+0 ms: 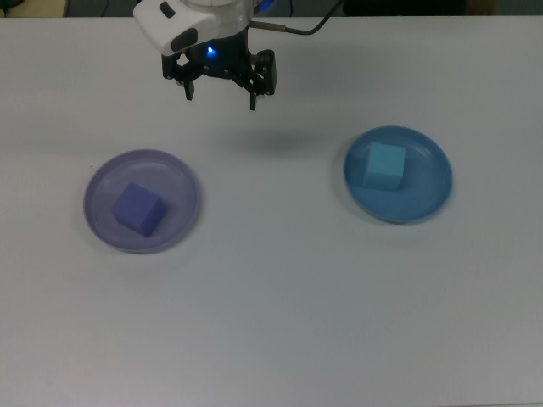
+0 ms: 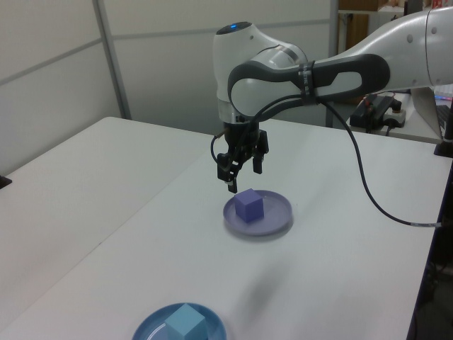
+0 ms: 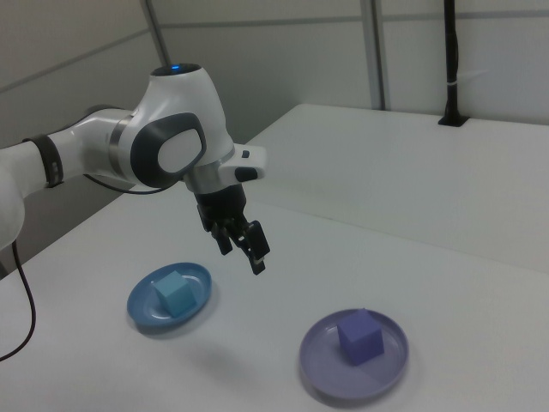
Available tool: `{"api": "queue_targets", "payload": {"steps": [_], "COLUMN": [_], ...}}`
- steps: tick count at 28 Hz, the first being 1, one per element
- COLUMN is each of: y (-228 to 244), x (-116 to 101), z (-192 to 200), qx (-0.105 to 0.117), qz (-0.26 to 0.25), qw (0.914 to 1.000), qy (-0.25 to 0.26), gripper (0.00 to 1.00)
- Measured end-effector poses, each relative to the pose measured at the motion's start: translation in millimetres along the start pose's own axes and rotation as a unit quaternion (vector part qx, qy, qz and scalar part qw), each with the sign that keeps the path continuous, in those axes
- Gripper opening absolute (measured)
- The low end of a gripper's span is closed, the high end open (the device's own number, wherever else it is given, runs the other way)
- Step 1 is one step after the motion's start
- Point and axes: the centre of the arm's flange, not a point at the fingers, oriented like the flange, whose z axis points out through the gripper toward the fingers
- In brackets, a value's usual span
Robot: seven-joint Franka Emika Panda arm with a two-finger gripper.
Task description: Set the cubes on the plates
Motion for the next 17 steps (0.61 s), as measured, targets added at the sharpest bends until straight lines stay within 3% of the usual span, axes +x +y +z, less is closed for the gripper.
{"api": "queue_targets", "payload": {"steps": [17], "y": [1.8], "x": [1.0], "z": [-0.4], "qx": [0.0], "qz": [0.002], "qw": [1.0], "qy": [0.001], "gripper": [1.0]}}
